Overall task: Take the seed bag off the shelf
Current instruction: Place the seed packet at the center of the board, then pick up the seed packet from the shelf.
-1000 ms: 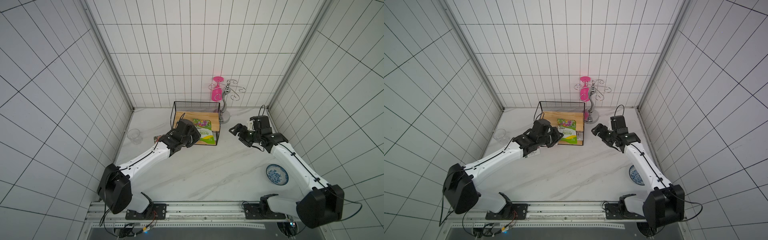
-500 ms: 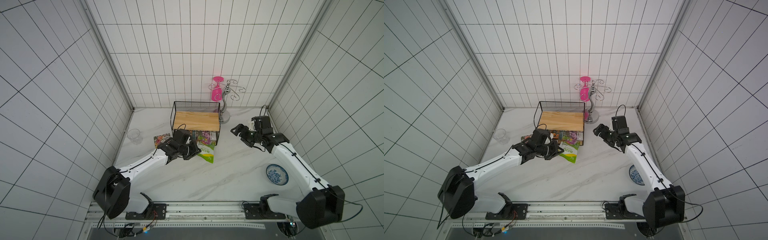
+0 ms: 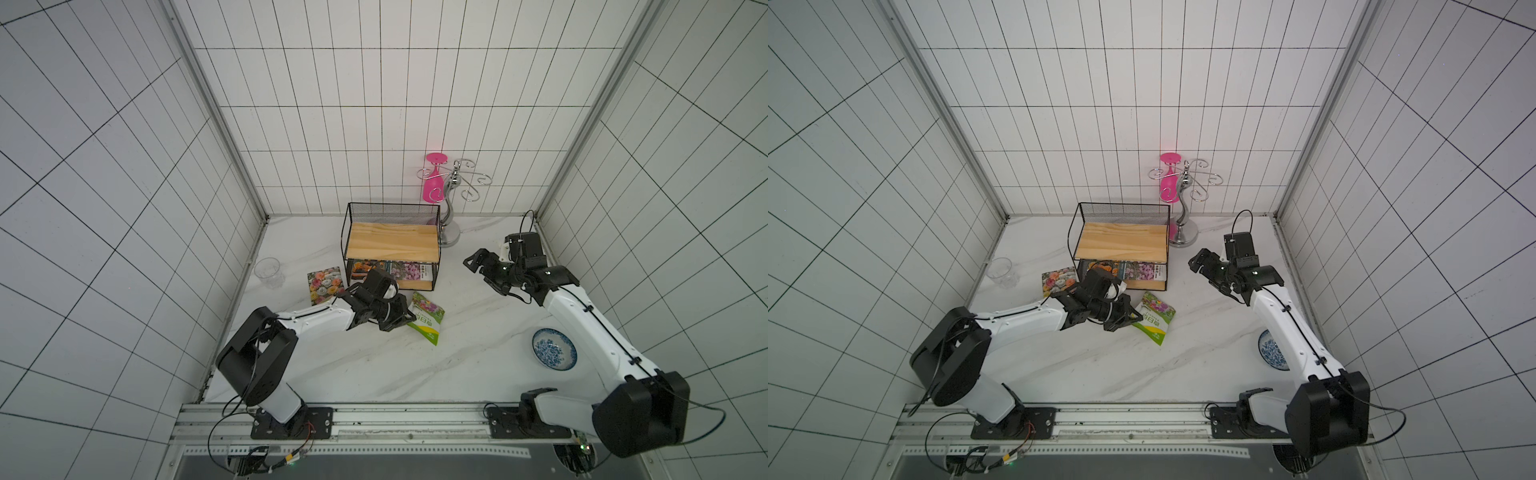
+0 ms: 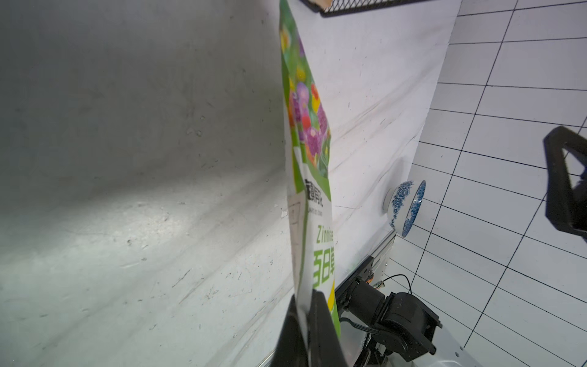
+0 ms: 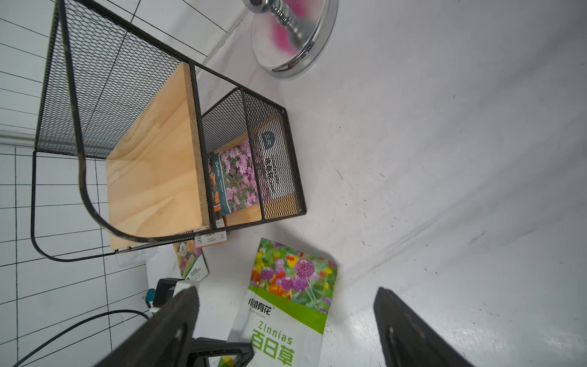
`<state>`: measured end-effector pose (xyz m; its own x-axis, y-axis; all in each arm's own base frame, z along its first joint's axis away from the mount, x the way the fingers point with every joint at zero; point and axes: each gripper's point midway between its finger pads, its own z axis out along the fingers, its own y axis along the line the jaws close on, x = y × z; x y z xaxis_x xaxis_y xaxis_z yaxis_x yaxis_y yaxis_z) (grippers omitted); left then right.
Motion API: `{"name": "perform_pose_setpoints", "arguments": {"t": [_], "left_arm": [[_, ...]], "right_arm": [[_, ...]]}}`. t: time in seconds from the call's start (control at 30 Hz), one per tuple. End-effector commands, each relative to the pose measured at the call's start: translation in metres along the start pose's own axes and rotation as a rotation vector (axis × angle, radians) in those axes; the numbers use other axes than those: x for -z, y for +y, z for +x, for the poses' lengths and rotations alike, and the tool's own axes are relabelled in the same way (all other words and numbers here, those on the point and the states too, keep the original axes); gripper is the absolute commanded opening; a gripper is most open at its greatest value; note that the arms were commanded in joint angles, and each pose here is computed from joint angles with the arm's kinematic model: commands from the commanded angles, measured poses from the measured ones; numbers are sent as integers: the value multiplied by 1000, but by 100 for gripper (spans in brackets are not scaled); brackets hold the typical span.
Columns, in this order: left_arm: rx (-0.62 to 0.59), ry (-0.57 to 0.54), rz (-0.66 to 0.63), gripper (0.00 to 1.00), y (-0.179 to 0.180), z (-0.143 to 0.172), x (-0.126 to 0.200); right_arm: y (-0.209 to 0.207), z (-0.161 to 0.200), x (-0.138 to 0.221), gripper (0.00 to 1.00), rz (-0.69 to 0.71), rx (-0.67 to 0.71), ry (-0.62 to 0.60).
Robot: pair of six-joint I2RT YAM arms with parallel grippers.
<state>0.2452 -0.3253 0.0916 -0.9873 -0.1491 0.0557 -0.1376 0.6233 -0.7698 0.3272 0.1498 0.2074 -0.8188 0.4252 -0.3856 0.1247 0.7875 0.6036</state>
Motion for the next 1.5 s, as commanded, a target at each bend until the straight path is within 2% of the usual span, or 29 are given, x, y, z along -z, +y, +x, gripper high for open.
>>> {"name": "perform_pose_setpoints", "arguments": {"t": [0.0,0.1,0.17,0.27,0.43,0.6,0.73,0.83,0.9,1.1,1.27,1.47], "left_arm": [[-60,26,63,0,-18,0,-6],[-61,59,47,2,-20,-3,-18],[-60,74,24,32,-19,-5,-24],[-62,74,-30,56,-11,-4,-25],[2,78,-82,61,12,3,-24],[62,-7,-150,62,31,0,5],[111,-177,-254,63,51,-20,52],[166,-346,-310,75,64,-41,90],[242,-435,-299,77,72,-53,102],[353,-538,-278,77,88,-79,96],[356,-617,-296,72,86,-104,97],[360,-647,-323,70,91,-121,90]], "right_arm": [[-2,-8,10,91,24,18,-30],[-3,-10,10,91,28,20,-35],[-2,-10,10,91,27,18,-33],[-2,-11,12,91,25,15,-37],[-3,-11,16,91,30,19,-46],[-3,-10,18,91,30,17,-49],[-3,-9,15,91,29,14,-43],[-4,-9,11,91,24,9,-38],[-4,-8,8,91,21,6,-32],[-2,-8,6,91,12,13,-22],[0,-6,11,91,12,40,-14],[-2,-1,12,91,10,40,3]]}}
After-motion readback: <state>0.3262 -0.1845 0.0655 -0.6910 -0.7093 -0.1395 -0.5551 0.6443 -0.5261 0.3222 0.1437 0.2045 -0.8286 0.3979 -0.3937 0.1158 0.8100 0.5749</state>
